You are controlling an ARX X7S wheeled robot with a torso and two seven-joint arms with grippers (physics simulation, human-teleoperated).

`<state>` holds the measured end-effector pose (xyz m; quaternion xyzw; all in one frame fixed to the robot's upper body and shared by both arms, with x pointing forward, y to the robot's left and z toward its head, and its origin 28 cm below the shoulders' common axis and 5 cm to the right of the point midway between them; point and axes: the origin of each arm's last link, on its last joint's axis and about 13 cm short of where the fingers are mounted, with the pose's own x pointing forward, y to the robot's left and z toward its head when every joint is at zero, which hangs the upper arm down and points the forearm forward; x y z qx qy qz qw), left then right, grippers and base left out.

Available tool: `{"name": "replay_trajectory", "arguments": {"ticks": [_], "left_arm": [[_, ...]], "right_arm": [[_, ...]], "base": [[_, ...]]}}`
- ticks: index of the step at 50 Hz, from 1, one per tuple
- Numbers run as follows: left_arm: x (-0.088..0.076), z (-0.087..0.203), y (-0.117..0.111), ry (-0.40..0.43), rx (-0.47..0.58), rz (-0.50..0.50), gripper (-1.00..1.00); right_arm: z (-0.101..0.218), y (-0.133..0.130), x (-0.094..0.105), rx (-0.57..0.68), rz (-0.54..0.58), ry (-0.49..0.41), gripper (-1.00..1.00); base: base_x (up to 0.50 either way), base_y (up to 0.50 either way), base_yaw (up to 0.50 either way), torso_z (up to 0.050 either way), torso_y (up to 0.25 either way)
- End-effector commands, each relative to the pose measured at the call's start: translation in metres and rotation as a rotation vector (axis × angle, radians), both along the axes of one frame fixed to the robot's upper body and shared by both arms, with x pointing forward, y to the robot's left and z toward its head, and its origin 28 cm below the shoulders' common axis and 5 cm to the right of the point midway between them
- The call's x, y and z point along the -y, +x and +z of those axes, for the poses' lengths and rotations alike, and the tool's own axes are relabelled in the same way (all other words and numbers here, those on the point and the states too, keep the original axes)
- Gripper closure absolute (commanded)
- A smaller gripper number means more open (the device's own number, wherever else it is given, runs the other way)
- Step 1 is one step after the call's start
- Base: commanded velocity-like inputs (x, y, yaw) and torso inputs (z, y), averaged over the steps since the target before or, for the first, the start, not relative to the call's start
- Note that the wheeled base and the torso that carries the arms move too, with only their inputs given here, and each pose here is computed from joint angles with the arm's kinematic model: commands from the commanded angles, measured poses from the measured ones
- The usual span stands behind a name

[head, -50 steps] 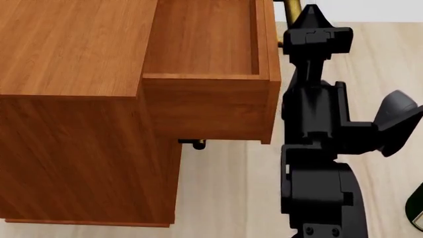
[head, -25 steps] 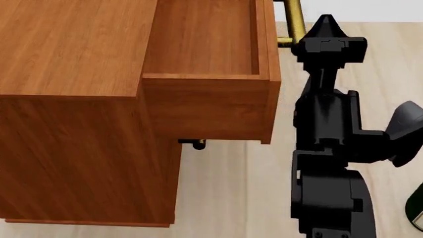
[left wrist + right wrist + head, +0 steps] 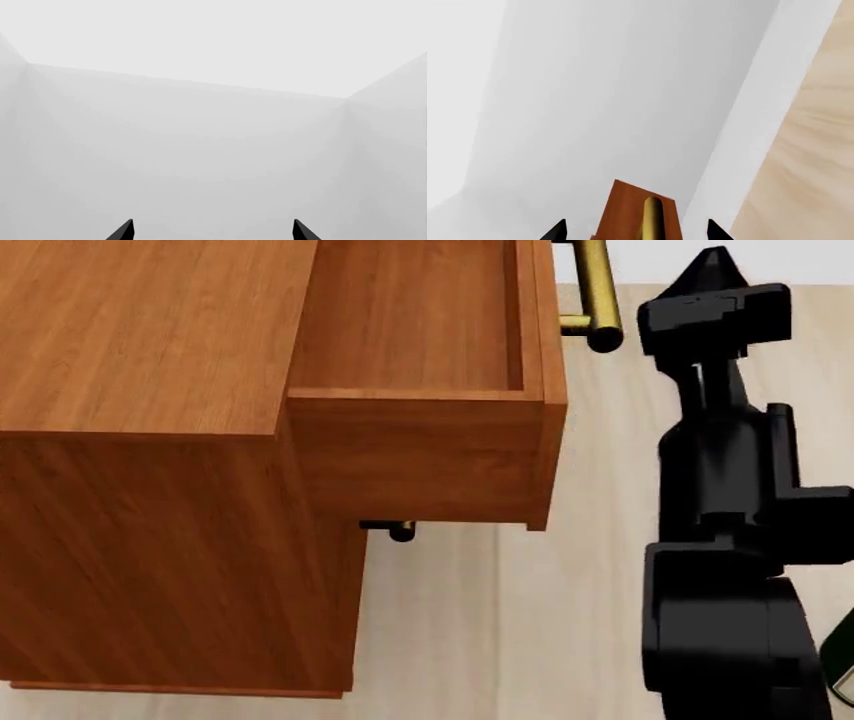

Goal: Close the bottom drawer of the cabinet and open the top drawer.

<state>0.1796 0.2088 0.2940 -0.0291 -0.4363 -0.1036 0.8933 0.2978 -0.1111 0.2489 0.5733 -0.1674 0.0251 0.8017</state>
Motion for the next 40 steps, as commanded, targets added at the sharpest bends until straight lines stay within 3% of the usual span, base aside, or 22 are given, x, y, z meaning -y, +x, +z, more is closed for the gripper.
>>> {"name": "replay_trajectory", "arguments": {"ticks": [1,8,13,14,22,23,29,40], "left_arm": [[0.002,-0.001,0.001,0.002,-0.003,-0.006,-1.0],[0.003,-0.002,0.001,0.002,-0.005,-0.012,-1.0],[0.003,-0.002,0.001,0.005,-0.006,-0.011,-1.0],[0.003,-0.002,0.001,0.005,-0.006,-0.011,-1.0],[0.003,-0.003,0.001,0.003,-0.005,-0.013,-1.0],[0.003,-0.003,0.001,0.003,-0.005,-0.014,-1.0],[0.002,-0.003,0.002,0.003,-0.007,-0.012,-1.0],[0.003,-0.004,0.004,0.001,-0.011,-0.014,-1.0]], "right_arm": [[0.016,-0.006,0.004,-0.06,-0.079,-0.251,-1.0],[0.025,-0.009,0.007,-0.076,-0.107,-0.337,-1.0],[0.031,-0.012,0.007,-0.11,-0.187,-0.478,-1.0],[0.033,-0.014,0.007,-0.097,-0.164,-0.45,-1.0],[0.048,-0.019,0.007,-0.104,-0.21,-0.57,-1.0],[0.051,-0.019,0.007,-0.114,-0.227,-0.624,-1.0],[0.064,-0.021,0.006,-0.13,-0.233,-0.753,-1.0],[0.094,-0.028,0.006,-0.145,-0.225,-0.951,-1.0]], "base": [[0.0,0.0,0.0,0.0,0.0],[0.0,0.0,0.0,0.0,0.0],[0.0,0.0,0.0,0.0,0.0],[0.0,0.0,0.0,0.0,0.0],[0.0,0.0,0.0,0.0,0.0],[0.0,0.0,0.0,0.0,0.0],[0.0,0.0,0.0,0.0,0.0],[0.0,0.0,0.0,0.0,0.0]]}}
